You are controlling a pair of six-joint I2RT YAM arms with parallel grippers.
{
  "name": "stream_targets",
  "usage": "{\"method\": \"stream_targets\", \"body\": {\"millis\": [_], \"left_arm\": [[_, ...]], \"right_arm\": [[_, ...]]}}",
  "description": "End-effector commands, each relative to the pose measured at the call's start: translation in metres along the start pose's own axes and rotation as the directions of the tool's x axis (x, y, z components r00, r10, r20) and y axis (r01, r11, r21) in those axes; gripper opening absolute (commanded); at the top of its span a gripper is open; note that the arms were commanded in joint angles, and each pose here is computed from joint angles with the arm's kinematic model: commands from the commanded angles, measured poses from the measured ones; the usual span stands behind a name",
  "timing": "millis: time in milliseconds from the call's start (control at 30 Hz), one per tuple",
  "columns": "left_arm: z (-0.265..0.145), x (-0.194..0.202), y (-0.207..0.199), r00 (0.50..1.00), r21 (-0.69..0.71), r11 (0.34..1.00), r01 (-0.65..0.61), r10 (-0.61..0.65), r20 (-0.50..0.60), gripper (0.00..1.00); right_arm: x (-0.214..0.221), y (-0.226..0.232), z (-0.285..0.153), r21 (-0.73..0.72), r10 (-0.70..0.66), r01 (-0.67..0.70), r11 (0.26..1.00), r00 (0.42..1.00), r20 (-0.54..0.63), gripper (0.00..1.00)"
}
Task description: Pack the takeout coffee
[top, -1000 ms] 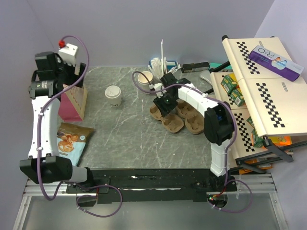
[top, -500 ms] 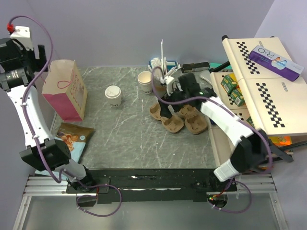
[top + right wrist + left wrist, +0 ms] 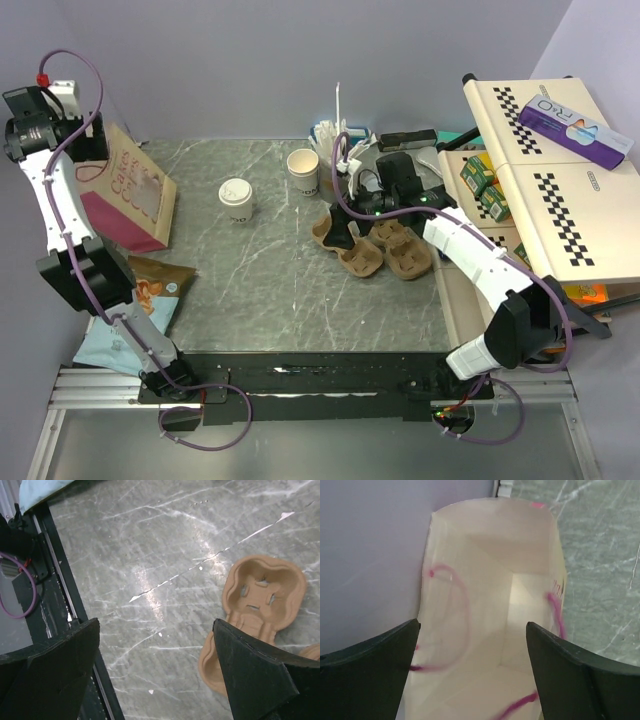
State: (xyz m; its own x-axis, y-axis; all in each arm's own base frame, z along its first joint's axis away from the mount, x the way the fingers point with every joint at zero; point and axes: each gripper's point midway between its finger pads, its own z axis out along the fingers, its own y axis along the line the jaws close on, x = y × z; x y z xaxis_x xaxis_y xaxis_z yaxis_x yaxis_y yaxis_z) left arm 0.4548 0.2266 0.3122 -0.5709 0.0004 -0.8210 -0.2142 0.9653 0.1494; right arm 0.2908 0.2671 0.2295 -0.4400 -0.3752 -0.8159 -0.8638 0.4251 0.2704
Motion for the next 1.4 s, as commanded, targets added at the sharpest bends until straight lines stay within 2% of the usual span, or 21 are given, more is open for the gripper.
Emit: {"method": "stream_targets", "body": {"millis": [0, 100, 267, 400, 500, 633, 767, 867, 1033, 1367], "left_arm": [[-0.005, -0.002, -0.006, 0.999, 0.029, 0.999, 0.035, -0.036, 0.007, 0.93], [-0.009, -0.007, -0.013, 0.998, 0.063, 0.997, 0.051, -0.052, 0.027, 0.91], [-0.037, -0.036, -0.033, 0.988, 0.163, 0.986, 0.031, -0.055, 0.143, 0.87], [-0.052, -0.039, -0.044, 0.985, 0.204, 0.978, 0.048, -0.080, 0.152, 0.90], [-0.067, -0.036, -0.045, 0.986, 0.194, 0.980, 0.051, -0.080, 0.147, 0.93], [-0.091, -0.027, -0.035, 0.989, 0.110, 0.994, 0.022, -0.038, 0.146, 0.98], [-0.090, 0.001, -0.024, 0.998, 0.038, 0.999, 0.022, -0.023, 0.050, 0.98], [-0.086, 0.008, -0.024, 0.999, 0.039, 0.999, 0.029, -0.030, 0.027, 0.95], [-0.060, 0.025, -0.025, 0.996, 0.050, 0.996, 0.071, -0.068, -0.057, 0.84], [-0.024, 0.028, -0.016, 0.994, 0.036, 0.997, 0.064, -0.060, -0.090, 0.68]], "right_arm": [[0.000, -0.005, 0.000, 0.006, 0.038, -0.038, 0.999, 0.999, 0.001, 1.00], [0.000, -0.009, 0.000, 0.009, 0.046, -0.046, 0.999, 0.999, 0.003, 1.00], [0.000, -0.013, 0.000, 0.007, 0.056, -0.056, 0.998, 0.998, -0.015, 1.00], [-0.002, -0.013, 0.002, -0.011, 0.063, -0.064, 0.998, 0.998, -0.028, 1.00], [-0.005, -0.014, 0.004, -0.020, 0.068, -0.069, 0.997, 0.997, -0.032, 1.00], [-0.005, -0.013, 0.006, -0.030, 0.070, -0.071, 0.997, 0.997, -0.026, 1.00], [0.001, -0.013, 0.009, -0.033, 0.090, -0.091, 0.995, 0.995, -0.039, 1.00], [0.003, -0.012, 0.009, -0.041, 0.107, -0.108, 0.993, 0.994, -0.033, 1.00], [0.000, -0.012, 0.009, -0.045, 0.105, -0.106, 0.993, 0.994, -0.027, 1.00], [0.016, -0.015, 0.012, -0.037, 0.139, -0.141, 0.989, 0.989, -0.048, 1.00]]}}
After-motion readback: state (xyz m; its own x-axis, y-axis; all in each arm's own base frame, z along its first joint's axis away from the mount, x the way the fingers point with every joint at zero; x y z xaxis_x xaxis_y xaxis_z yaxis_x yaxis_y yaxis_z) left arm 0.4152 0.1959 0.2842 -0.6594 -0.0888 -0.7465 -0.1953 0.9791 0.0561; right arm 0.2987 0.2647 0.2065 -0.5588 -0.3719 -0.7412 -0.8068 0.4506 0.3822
